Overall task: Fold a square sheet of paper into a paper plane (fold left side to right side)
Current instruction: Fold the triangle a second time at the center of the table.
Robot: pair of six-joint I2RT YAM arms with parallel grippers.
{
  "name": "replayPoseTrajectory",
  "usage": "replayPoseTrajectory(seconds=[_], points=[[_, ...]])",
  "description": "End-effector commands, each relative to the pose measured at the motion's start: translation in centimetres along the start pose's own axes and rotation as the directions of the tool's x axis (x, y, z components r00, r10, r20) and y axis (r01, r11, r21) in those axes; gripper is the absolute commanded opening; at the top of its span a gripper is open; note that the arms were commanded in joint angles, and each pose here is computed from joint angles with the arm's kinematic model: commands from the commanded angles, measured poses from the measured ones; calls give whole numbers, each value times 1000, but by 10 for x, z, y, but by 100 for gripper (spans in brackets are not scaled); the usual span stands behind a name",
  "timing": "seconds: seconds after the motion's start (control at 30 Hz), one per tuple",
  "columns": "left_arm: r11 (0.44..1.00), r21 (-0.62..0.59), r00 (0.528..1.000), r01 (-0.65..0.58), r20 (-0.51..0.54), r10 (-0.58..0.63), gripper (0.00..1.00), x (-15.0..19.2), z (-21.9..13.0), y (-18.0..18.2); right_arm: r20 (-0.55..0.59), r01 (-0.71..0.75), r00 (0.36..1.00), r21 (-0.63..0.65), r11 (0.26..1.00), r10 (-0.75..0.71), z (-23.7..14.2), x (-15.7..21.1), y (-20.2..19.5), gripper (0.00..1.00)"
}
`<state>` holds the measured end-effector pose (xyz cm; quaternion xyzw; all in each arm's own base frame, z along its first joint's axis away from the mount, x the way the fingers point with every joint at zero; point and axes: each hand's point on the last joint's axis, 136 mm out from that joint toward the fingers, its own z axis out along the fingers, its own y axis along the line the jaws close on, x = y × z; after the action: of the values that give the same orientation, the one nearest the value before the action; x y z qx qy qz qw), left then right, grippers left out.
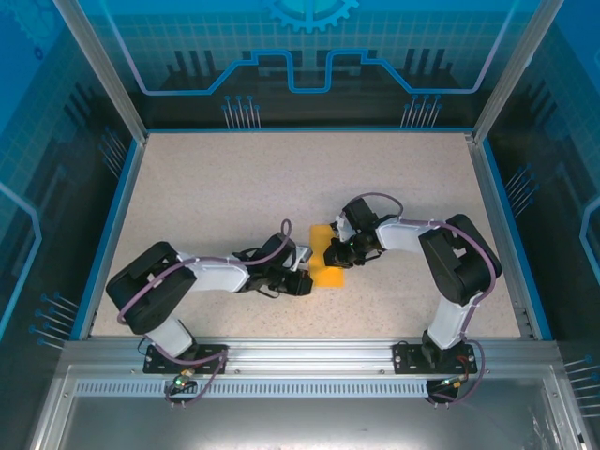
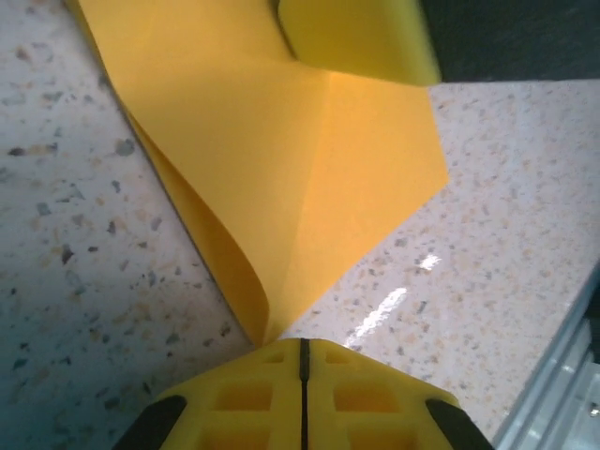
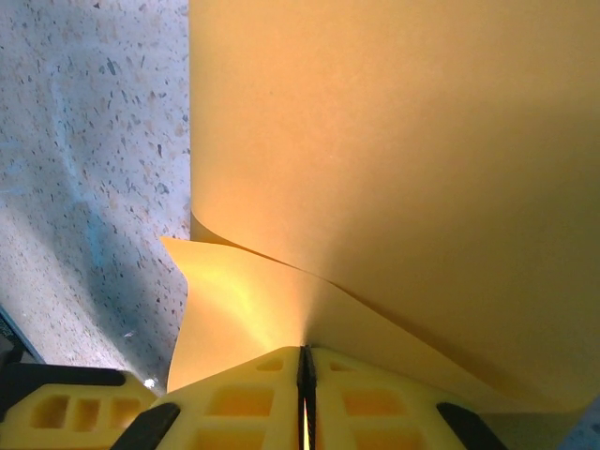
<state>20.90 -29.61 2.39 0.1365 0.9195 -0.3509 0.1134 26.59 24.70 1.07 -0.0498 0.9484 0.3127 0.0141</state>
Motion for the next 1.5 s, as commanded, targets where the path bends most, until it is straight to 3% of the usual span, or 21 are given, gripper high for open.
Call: replayPoseTrajectory(seconds=[0.0,0.43,0.7,1.1,1.47], points=[[998,66,999,-15,44,12,8,-14,-17,-22,-55,-25,998,74,997,29,7,14,-17,11],[999,-40,1000,-6,3,6,10,-22,7,2,-58,-16,998,69,997,20,9,15,-12,11],[985,-156,998,68,9,-67,2,-15,12,34,-49,14,999,65,998,-11,3,13,-8,11],[986,-124,994,110,-9,-112,0,0,17,40,23,176,984,-42,983,-175,-27,6,32,9],[986,-121,993,114,-21,-117,0,1,20,41,-74,190,978,-48,981,-193,3,27,35,8]])
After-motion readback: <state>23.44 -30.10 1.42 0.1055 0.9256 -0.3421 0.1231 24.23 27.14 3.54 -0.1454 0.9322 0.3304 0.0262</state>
